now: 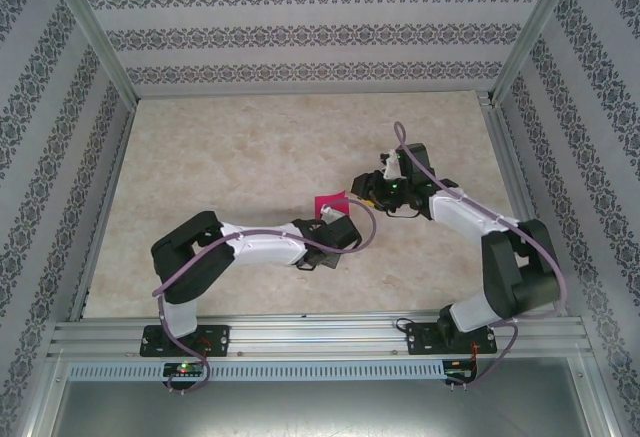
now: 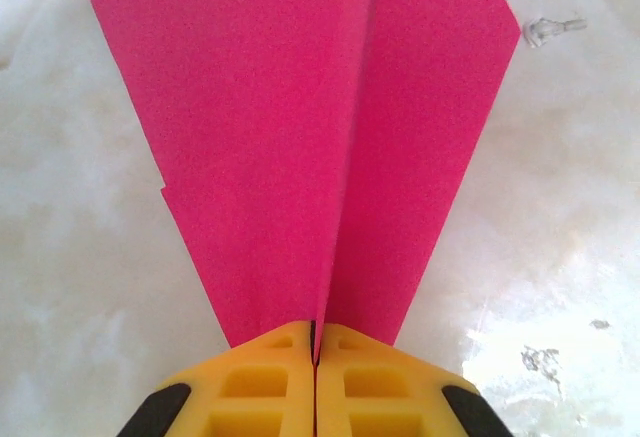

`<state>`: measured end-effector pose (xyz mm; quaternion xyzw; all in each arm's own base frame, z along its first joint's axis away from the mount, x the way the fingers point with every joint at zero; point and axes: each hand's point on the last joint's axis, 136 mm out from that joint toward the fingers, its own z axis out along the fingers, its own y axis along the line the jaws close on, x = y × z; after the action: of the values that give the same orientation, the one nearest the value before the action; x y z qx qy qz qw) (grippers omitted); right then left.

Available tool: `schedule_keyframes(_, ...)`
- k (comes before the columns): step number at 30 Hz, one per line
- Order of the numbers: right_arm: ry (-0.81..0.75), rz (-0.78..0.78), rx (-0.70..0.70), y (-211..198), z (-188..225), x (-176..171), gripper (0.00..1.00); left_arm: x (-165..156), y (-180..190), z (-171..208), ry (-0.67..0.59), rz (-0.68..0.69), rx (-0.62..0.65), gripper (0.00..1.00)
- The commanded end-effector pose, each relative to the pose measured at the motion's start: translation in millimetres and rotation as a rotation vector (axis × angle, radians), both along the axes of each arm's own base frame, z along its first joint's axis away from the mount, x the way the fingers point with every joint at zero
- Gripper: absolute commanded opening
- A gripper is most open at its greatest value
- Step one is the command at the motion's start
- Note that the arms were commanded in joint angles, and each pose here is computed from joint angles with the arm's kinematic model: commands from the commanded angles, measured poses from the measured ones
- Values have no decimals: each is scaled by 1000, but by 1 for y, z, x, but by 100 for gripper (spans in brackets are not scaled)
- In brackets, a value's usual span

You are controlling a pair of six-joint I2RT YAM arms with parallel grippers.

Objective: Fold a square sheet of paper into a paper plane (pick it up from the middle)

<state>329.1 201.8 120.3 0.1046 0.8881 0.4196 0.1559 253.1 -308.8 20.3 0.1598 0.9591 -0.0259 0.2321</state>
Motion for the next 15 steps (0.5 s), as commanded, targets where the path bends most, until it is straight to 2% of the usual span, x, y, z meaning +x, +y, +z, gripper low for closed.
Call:
schedule_keyframes(1,17,-17,-62,-14,-10,-17,41,4,-9,11,23,-17,-165,8)
schedule_keyframes(9,18,-37,-38,-15,-11,-38,42,5,-10,9,130,-8,-423,8)
schedule_keyframes(15,14,-28,-33,-6,-16,-48,40,6,-9,3,197,-5,-499,8)
